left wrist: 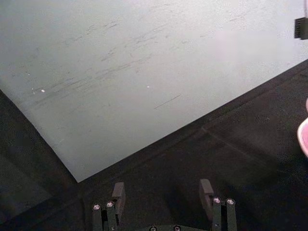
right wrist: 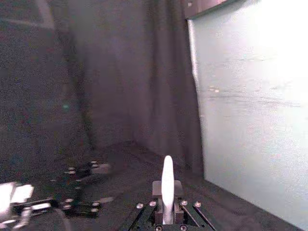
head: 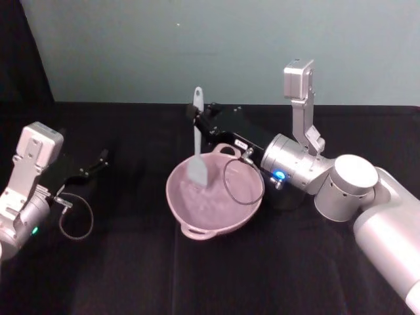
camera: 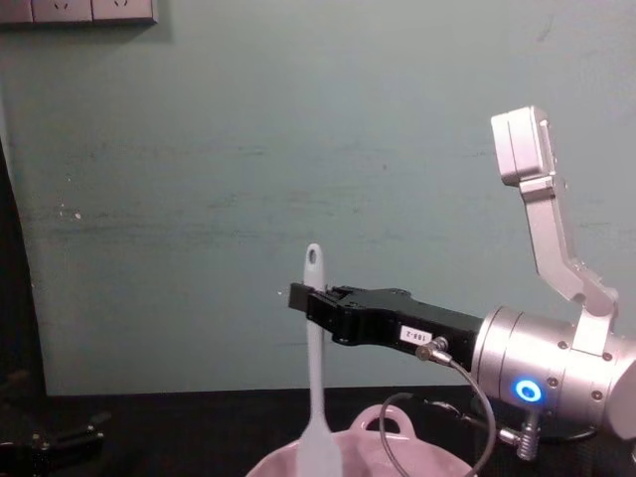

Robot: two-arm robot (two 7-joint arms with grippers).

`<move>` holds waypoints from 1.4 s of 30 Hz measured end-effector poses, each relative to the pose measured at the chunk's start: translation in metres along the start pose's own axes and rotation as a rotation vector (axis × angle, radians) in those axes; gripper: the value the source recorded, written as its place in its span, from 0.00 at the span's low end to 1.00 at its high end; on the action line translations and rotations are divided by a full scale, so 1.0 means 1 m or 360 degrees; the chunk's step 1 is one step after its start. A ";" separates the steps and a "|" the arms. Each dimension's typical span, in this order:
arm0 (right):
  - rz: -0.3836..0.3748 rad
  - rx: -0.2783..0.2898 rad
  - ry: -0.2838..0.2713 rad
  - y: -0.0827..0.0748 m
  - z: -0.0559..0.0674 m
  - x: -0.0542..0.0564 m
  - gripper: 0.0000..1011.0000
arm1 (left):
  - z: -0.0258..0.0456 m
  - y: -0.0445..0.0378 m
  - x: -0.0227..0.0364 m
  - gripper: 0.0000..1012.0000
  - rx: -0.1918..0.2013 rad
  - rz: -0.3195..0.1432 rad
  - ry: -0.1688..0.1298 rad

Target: Use the one hand to pick up the spoon and stir the clear water in the bowl.

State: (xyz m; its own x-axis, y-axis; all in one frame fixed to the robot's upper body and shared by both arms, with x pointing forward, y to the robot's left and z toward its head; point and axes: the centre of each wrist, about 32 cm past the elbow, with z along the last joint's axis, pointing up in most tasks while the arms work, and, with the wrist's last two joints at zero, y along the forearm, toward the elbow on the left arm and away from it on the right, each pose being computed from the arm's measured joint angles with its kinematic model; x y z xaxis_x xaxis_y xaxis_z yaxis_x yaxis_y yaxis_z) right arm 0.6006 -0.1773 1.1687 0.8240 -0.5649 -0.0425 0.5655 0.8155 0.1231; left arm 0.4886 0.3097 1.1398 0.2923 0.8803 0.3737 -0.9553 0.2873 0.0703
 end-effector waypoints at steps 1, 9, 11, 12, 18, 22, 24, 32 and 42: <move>-0.0017 0.0002 -0.0013 0.000 0.000 0.001 0.12 | 0.0000 0.0000 0.0000 1.00 0.0000 0.0000 0.0000; -0.0136 -0.0002 -0.0113 -0.006 0.008 0.013 0.12 | 0.0000 0.0000 0.0000 1.00 0.0000 0.0000 0.0000; -0.0151 -0.0031 -0.0136 -0.011 0.012 0.016 0.12 | 0.0000 0.0000 0.0000 1.00 0.0000 0.0000 0.0000; -0.0153 -0.0042 -0.0142 -0.012 0.013 0.016 0.12 | 0.0000 0.0000 0.0000 1.00 0.0000 0.0000 0.0000; -0.0119 -0.0124 -0.0150 -0.030 0.024 0.015 0.12 | 0.0000 0.0000 0.0000 1.00 0.0000 0.0000 0.0000; -0.0073 -0.0133 -0.0138 -0.038 0.027 0.010 0.12 | 0.0000 0.0000 0.0000 1.00 0.0000 0.0000 0.0000; -0.0031 -0.0134 -0.0117 -0.043 0.030 0.004 0.12 | 0.0000 0.0000 0.0000 1.00 0.0000 0.0000 0.0000; 0.0115 -0.0142 -0.0002 -0.046 0.030 -0.012 0.12 | 0.0000 0.0000 0.0000 1.00 0.0000 0.0000 0.0000; 0.0182 -0.0086 0.0087 -0.019 0.013 -0.021 0.12 | 0.0000 0.0000 0.0000 1.00 0.0000 0.0000 0.0000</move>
State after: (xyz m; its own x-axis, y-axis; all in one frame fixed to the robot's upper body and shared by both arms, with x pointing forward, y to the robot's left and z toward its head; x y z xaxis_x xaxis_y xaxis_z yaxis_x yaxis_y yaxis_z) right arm 0.5719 -0.1825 1.1801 0.8831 -0.4613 -0.0852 0.4675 0.8807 0.0764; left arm 0.4886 0.3096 1.1398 0.2923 0.8803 0.3737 -0.9552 0.2873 0.0704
